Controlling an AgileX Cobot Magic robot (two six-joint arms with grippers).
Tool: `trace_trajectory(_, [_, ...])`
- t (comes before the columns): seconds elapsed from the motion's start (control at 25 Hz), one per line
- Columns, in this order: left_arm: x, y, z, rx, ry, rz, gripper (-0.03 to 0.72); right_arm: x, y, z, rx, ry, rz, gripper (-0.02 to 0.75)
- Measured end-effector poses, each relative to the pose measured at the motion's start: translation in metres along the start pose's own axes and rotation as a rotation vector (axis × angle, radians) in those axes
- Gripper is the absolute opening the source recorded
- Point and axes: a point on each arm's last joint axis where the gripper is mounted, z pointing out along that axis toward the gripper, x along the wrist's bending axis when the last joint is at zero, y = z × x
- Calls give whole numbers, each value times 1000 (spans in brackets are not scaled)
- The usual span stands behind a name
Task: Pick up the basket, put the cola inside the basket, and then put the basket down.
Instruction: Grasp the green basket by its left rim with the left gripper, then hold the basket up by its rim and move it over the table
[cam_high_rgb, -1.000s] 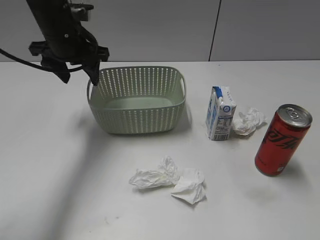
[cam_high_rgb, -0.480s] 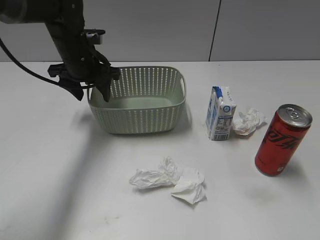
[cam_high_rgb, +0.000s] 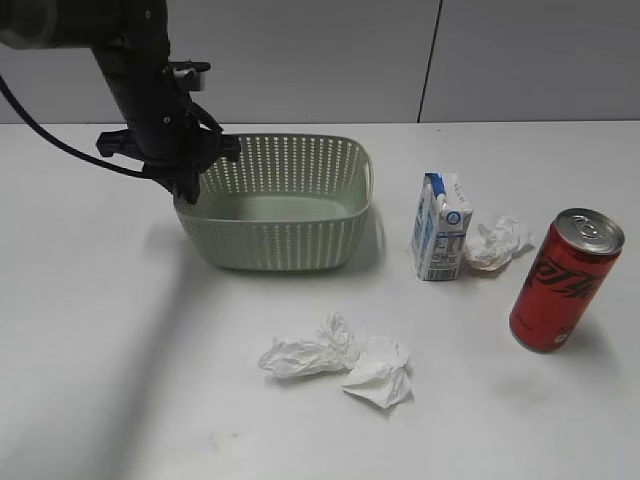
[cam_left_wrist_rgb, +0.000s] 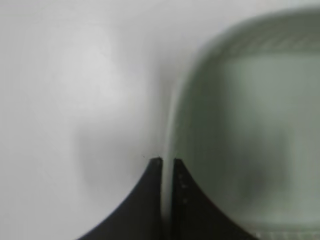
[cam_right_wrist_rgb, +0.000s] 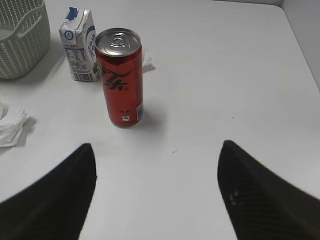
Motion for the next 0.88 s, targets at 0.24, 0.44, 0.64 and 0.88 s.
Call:
trace_trajectory(0.24, [0,-6,-1,69,-45,-61,0,0,0,0,0,0,0,586])
trace_trajectory(0.44, [-3,-14,-11,156,-81,-122,0,0,0,0,0,0,0,586])
trace_trajectory(0.64, [-7,-18,-53,82,-67,-153,0,0,0,0,0,0,0,586])
trace_trajectory(0.88, [-14,-57,-113,0,-44,-197,0,0,0,0,0,0,0,586])
